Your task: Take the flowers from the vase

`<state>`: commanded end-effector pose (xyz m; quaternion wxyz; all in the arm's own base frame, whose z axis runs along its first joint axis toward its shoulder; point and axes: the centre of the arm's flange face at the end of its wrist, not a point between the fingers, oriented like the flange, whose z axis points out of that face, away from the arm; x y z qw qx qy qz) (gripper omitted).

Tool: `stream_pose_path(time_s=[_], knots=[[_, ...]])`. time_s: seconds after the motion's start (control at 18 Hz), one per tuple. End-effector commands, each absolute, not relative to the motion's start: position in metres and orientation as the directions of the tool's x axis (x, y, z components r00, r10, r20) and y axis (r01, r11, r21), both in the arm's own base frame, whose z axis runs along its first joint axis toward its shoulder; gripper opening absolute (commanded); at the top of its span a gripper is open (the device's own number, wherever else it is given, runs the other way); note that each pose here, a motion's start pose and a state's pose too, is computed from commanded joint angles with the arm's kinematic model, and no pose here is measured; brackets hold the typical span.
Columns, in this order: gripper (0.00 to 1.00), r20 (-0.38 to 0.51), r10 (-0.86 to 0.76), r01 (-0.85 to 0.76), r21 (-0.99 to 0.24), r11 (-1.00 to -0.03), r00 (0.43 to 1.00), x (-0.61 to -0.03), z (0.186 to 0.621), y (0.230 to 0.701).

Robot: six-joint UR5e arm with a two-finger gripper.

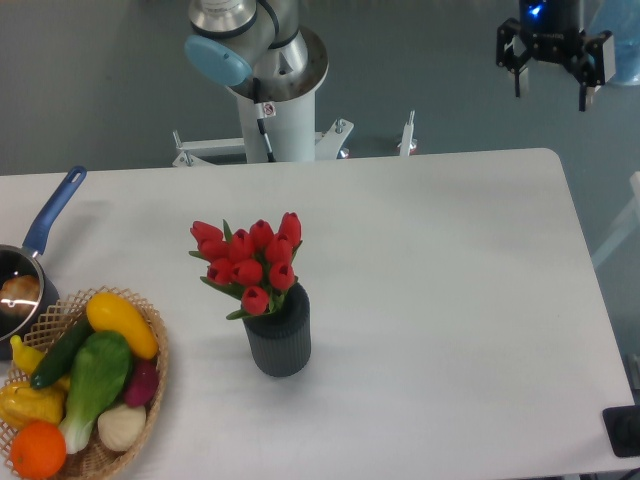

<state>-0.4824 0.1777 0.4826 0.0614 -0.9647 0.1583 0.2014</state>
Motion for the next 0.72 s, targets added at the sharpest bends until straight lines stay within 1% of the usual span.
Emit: stream_pose_path(time_s=[0.33,0.72], knots=[[1.00,-0.408,-0.290,-0.344,-0.064,-0.937,0.866,-0.480,0.481,0.183],[1.00,-0.388,-0.286,-0.338,-0.072,-0.938,0.876,-0.478,0.469,0.181]])
